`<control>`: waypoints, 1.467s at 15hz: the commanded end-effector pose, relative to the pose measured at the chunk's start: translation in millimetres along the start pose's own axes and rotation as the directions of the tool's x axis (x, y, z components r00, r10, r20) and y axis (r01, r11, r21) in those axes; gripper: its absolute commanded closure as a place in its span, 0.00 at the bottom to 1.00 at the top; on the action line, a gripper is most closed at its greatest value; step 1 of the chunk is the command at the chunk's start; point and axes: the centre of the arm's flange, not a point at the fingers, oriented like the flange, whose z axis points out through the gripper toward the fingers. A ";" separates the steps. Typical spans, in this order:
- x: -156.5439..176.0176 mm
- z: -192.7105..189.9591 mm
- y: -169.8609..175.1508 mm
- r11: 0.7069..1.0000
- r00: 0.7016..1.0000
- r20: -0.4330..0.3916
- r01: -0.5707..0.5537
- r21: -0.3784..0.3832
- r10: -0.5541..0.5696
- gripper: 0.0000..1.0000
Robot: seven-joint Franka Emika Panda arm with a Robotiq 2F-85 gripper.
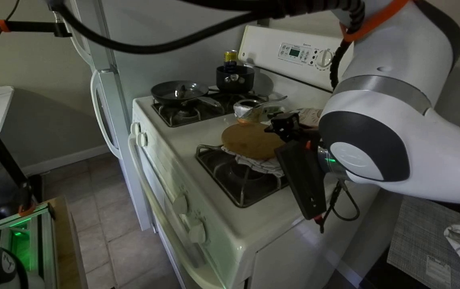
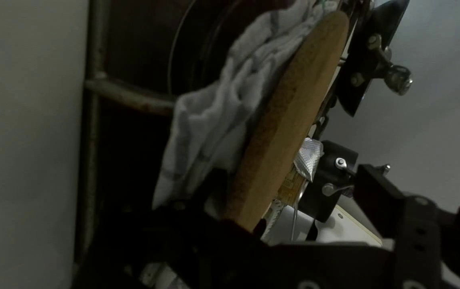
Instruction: Take the cutting board off of the kitchen towel
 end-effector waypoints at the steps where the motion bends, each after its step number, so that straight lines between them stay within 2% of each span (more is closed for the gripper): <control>1: -6.4 23.0 -1.7 1.000 0.999 0.029 -0.028 -0.001 0.028 0.15; 3: -7.9 30.3 -2.7 0.999 0.998 0.045 -0.043 0.009 0.042 0.19; 4: -7.3 33.1 -3.6 0.999 0.998 0.052 -0.046 0.013 0.045 0.28; 5: -7.6 35.5 -4.4 0.999 0.998 0.056 -0.043 0.022 0.042 0.41; 12: -6.9 29.3 -9.5 0.999 0.998 0.054 -0.022 0.035 0.020 0.95; 13: -4.5 22.5 -15.6 0.999 0.999 0.045 -0.012 0.044 0.010 0.99; 15: -0.3 8.6 -28.9 0.998 1.000 0.028 0.009 0.062 -0.011 0.96; 16: 1.4 2.0 -36.9 0.997 1.000 0.021 0.021 0.076 -0.022 0.99; 17: 3.9 -3.7 -45.0 0.996 0.999 0.015 0.030 0.088 -0.032 0.97; 22: 17.4 -39.2 -95.4 0.983 0.986 -0.006 0.166 0.076 -0.166 1.00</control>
